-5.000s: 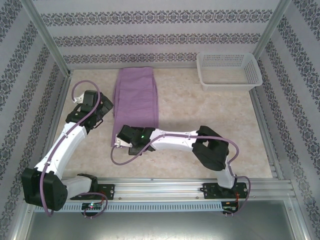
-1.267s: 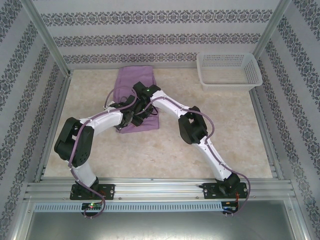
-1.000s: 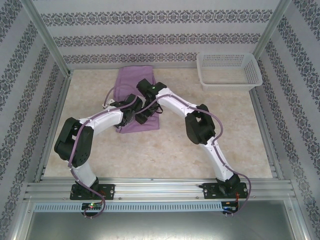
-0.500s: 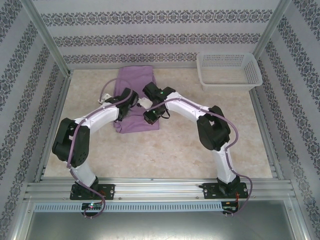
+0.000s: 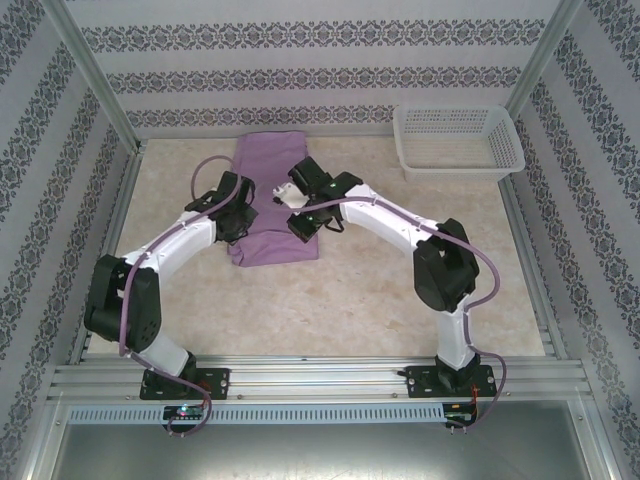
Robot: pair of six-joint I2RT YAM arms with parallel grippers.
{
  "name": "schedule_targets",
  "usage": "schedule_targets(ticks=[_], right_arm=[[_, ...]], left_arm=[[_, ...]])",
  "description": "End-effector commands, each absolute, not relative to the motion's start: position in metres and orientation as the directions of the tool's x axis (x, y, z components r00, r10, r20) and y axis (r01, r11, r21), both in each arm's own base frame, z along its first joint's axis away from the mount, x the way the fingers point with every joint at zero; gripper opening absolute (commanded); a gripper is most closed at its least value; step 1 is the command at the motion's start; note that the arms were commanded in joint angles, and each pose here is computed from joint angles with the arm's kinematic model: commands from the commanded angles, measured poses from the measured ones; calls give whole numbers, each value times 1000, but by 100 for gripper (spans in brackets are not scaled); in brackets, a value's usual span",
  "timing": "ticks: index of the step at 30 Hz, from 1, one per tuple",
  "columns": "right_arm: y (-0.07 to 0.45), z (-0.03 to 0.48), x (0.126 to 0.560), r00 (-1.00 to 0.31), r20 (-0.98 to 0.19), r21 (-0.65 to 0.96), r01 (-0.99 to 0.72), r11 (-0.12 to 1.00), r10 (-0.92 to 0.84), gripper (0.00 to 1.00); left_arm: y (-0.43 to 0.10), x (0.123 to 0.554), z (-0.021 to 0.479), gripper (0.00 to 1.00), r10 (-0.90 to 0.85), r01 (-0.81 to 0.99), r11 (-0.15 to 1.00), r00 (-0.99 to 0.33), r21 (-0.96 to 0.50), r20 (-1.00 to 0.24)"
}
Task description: Roll up the long pants
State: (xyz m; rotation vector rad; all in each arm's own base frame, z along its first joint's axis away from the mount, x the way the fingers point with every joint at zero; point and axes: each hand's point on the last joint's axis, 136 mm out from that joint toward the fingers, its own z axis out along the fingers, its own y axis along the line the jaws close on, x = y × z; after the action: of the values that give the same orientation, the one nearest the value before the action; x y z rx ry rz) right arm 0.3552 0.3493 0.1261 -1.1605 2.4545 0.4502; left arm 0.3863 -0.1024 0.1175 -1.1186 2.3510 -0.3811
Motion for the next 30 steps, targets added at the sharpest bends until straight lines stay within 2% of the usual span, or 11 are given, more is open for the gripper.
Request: schedule_targets(ticks=[1, 7, 13, 18, 24, 30], right_arm=[[358, 121, 364, -612, -472, 171, -769, 616, -634, 0], [365, 111, 373, -671, -452, 270, -731, 626, -588, 0], [358, 86, 375, -706, -403, 299, -703, 645, -582, 0], [346, 62, 376, -741, -358, 331, -670, 664, -569, 0], [337, 37, 376, -766, -312, 340, -642, 687, -562, 0], [331, 17, 371, -778, -267, 344, -629, 698, -569, 0]], left_arm=[[-134, 384, 149, 0, -794, -567, 580, -555, -586, -248], [-142, 363, 157, 0, -802, -566, 564, -549, -601, -235], [-140, 358, 103, 0, -806, -634, 572, -553, -521, -212], [-123, 361, 59, 0, -774, -671, 632, -568, -387, -280], [-88, 372, 36, 0, -732, -712, 664, -556, -229, -393], [-77, 381, 37, 0, -732, -721, 660, -552, -210, -400]])
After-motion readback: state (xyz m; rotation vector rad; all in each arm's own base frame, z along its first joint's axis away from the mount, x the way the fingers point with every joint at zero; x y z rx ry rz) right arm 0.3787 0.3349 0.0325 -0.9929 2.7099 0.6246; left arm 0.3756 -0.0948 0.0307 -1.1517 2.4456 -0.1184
